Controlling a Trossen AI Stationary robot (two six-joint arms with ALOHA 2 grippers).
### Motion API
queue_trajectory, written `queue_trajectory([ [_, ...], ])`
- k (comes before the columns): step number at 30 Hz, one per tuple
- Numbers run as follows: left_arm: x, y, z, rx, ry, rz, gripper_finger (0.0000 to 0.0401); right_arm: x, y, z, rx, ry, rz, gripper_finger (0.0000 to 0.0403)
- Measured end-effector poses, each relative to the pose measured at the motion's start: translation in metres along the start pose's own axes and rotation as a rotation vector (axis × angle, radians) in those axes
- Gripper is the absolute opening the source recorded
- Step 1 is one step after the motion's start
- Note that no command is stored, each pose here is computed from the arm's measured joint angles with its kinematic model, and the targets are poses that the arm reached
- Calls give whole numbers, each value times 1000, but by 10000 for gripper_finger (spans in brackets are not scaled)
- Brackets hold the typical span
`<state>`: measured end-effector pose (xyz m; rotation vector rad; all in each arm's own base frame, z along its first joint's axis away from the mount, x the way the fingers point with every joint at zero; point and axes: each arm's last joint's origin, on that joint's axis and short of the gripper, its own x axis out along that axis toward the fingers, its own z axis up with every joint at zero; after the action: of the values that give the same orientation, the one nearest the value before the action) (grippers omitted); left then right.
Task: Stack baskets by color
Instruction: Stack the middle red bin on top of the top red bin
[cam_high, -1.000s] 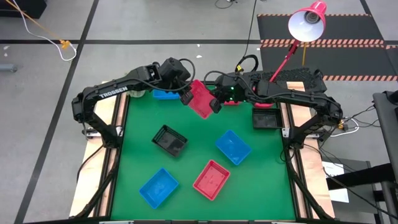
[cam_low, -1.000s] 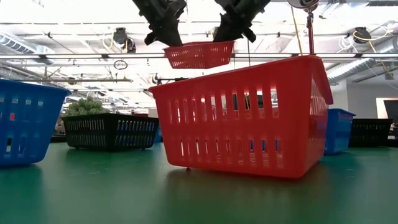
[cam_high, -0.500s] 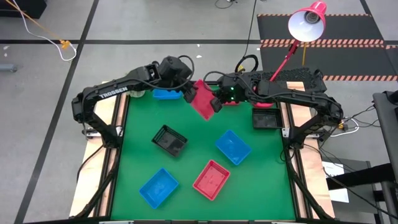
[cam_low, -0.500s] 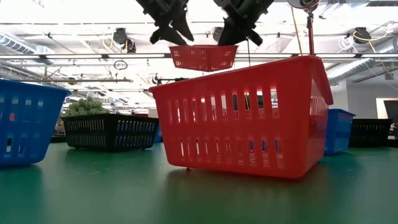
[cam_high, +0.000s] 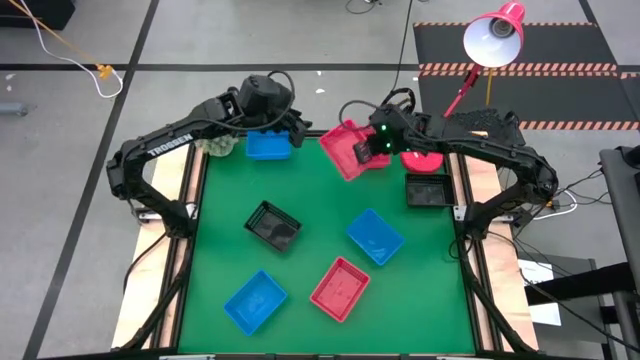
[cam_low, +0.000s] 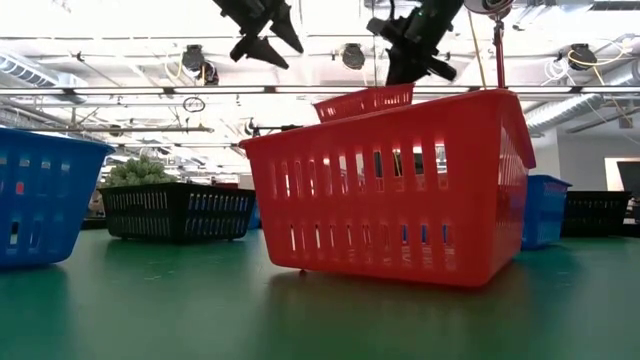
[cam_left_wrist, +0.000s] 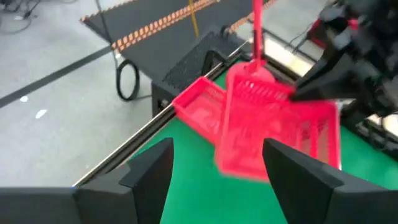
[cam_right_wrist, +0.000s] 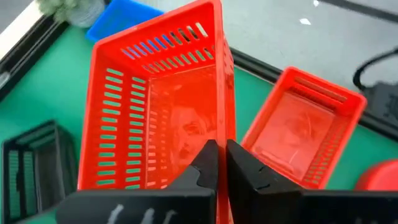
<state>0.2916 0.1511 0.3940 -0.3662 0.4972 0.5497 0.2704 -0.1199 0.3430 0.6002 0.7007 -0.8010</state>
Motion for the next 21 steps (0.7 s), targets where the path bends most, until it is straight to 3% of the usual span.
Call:
queue_trajectory([
  [5,1,6,-1,0,27,-19,228,4,-20,11,162,-15,-51,4],
  [15,1,7,-2,49,43,-24,207,13,-61,26,306,-50,-146,8],
  [21,1,7,-4,50,62,-20,207,34,-80,18,394,-26,-113,10],
])
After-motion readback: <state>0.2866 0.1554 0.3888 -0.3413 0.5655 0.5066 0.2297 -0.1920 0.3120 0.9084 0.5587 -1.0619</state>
